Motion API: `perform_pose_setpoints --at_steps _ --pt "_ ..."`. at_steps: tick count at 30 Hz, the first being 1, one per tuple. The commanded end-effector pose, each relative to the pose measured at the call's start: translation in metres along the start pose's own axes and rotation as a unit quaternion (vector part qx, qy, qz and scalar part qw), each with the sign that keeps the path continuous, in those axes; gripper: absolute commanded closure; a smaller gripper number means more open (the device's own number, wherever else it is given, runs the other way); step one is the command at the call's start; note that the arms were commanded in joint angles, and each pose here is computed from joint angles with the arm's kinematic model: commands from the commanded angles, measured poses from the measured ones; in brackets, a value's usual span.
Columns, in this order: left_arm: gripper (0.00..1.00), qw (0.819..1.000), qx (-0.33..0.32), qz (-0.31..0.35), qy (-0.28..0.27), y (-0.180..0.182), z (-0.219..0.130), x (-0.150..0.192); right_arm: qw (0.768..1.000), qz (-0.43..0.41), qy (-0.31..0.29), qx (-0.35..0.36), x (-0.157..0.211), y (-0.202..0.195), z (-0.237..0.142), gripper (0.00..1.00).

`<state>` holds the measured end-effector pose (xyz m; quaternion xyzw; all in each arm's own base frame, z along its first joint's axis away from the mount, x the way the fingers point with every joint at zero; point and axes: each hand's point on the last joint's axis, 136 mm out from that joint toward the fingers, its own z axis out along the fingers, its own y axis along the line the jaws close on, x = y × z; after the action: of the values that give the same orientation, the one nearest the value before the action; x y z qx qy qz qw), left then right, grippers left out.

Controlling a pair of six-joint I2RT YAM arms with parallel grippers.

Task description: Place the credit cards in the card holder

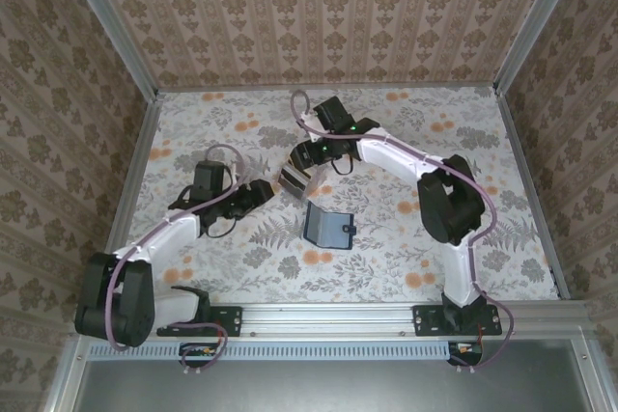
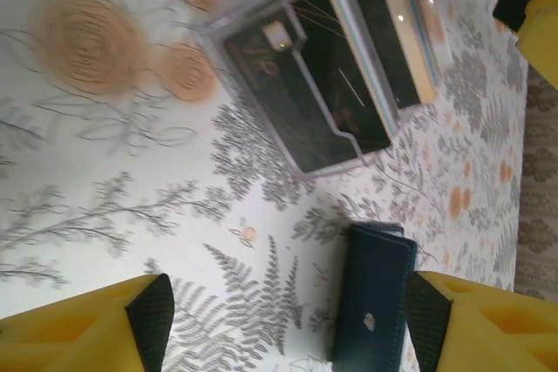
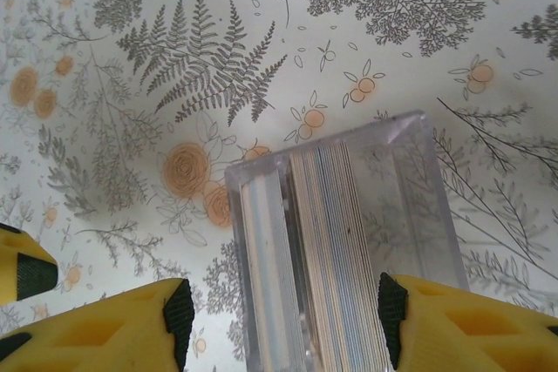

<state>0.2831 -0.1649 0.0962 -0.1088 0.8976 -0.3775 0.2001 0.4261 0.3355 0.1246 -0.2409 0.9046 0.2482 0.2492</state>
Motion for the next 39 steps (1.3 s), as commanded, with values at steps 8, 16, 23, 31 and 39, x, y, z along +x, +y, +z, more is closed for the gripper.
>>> perform_pose_setpoints --at_steps 8,16,23,31,39 --pt "0.31 0.997 -0.046 -0.059 -0.024 0.033 -0.010 -0.013 0.997 -0.009 0.079 0.020 0.020 -0.013 0.030 0.37" --pt "0.31 0.995 -0.054 -0.074 -0.032 0.044 -0.013 -0.011 0.994 -0.002 0.111 -0.007 0.034 0.000 0.041 0.37" --pt "0.31 0.996 -0.049 -0.071 -0.029 0.043 -0.012 -0.013 0.991 0.007 0.114 -0.063 0.031 0.026 0.032 0.40" --pt "0.31 0.996 -0.042 -0.071 -0.022 0.043 -0.007 -0.014 0.987 0.061 0.066 -0.131 0.004 0.035 0.015 0.48" --pt "0.31 0.996 -0.045 -0.069 -0.021 0.044 -0.007 -0.014 0.983 0.084 0.061 -0.152 0.001 0.030 0.014 0.63"
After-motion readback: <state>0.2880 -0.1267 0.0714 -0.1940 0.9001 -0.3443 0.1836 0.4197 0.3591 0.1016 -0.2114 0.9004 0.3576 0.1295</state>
